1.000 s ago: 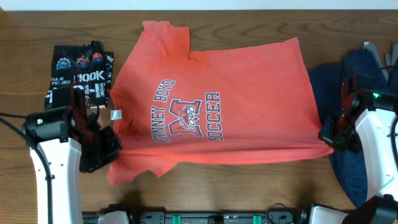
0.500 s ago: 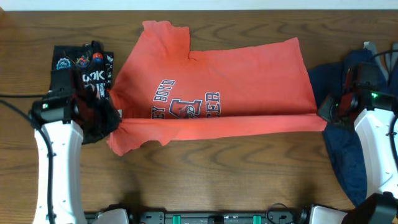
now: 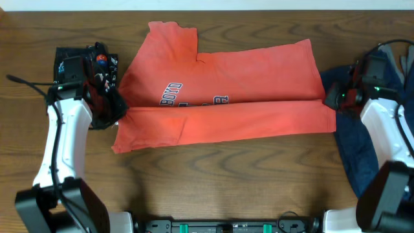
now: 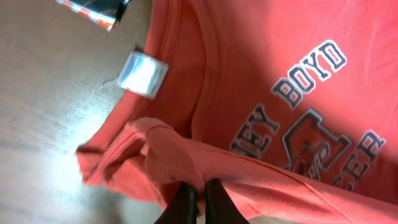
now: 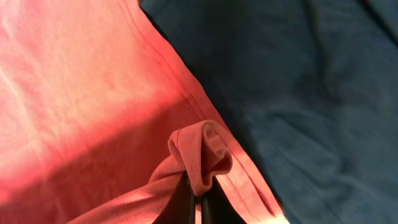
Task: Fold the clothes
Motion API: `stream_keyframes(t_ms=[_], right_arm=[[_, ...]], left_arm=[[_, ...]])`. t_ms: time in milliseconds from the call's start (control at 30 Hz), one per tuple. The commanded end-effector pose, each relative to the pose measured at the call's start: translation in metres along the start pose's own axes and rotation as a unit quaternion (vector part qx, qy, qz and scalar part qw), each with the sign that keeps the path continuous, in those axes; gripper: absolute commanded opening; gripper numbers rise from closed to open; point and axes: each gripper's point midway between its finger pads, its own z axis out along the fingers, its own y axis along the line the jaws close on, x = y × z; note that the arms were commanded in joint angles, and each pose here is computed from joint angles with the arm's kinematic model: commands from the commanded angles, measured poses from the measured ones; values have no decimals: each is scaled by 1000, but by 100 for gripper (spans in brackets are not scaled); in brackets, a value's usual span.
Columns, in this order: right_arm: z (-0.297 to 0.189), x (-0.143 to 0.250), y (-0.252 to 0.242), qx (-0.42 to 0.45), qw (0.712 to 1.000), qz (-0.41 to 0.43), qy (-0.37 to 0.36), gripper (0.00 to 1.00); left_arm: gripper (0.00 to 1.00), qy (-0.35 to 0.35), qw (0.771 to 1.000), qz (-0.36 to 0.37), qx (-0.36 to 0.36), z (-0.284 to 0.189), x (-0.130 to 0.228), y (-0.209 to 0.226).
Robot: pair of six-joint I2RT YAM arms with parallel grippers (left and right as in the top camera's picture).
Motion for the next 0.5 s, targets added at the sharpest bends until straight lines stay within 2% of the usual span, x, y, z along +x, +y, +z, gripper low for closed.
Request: stream_keyframes(t_ms=[0, 33, 67, 100, 133, 200, 300, 467], right_arm=[[17, -2, 3, 4, 1000, -19, -1, 4], [22, -2, 5, 1, 1000, -20, -2, 10], [26, -4, 8, -4, 1000, -22, -4, 29], [30, -5, 10, -9, 1000, -22, -4, 42], [32, -5, 11, -13, 1000, -22, -3, 49], [33, -3, 10, -12, 1000, -28, 0, 61], [30, -1, 2, 4, 1000, -29, 5, 64], [25, 22, -33, 79, 995, -22, 51, 65]], left_arm=[[6, -5, 1000, -4, -8, 10, -8, 4], [8, -7, 1000, -4, -7, 13, -11, 4], [23, -10, 1000, -3, -7, 16, -14, 3], [34, -12, 1000, -2, -6, 17, -16, 3], [42, -16, 1000, -2, -4, 17, -18, 3], [49, -21, 1000, -2, -3, 15, -20, 2], [53, -23, 1000, 4, -6, 13, -20, 3], [54, 7, 997, -8, -74, 11, -2, 29]])
